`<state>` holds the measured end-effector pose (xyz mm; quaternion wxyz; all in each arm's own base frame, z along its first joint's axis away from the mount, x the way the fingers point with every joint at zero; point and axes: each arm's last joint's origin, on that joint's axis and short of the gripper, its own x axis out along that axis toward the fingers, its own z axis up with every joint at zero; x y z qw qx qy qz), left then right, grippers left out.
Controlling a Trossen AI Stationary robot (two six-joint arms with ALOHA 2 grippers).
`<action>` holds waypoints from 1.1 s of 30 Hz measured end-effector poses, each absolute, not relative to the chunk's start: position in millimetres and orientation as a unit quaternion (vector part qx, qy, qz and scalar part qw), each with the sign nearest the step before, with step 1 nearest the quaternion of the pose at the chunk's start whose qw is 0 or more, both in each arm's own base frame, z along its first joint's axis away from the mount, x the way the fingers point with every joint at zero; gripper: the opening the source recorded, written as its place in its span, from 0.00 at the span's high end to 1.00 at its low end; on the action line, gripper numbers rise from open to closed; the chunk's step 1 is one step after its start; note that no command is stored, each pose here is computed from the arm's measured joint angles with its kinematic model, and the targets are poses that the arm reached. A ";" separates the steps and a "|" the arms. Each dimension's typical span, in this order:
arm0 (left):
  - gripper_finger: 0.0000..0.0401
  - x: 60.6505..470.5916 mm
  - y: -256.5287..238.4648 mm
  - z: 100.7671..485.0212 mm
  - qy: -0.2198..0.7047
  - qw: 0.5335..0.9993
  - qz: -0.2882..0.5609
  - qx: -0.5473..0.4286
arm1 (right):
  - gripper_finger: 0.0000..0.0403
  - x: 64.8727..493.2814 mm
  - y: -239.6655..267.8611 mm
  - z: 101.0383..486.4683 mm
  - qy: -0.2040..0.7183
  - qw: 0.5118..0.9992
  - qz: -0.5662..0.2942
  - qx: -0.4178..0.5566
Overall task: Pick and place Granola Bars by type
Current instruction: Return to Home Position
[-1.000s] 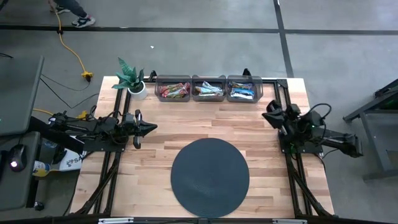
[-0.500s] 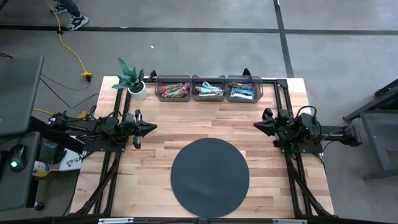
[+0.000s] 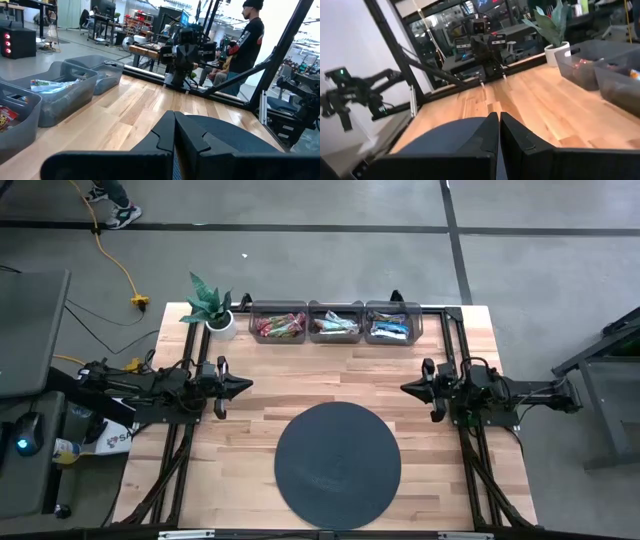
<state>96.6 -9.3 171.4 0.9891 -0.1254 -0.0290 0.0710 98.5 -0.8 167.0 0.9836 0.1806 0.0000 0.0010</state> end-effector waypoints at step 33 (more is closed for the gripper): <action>1.00 96.6 -9.3 171.4 -0.029 0.989 0.071 -0.125 | 1.00 98.6 -1.1 167.6 -0.002 0.997 -0.005 0.074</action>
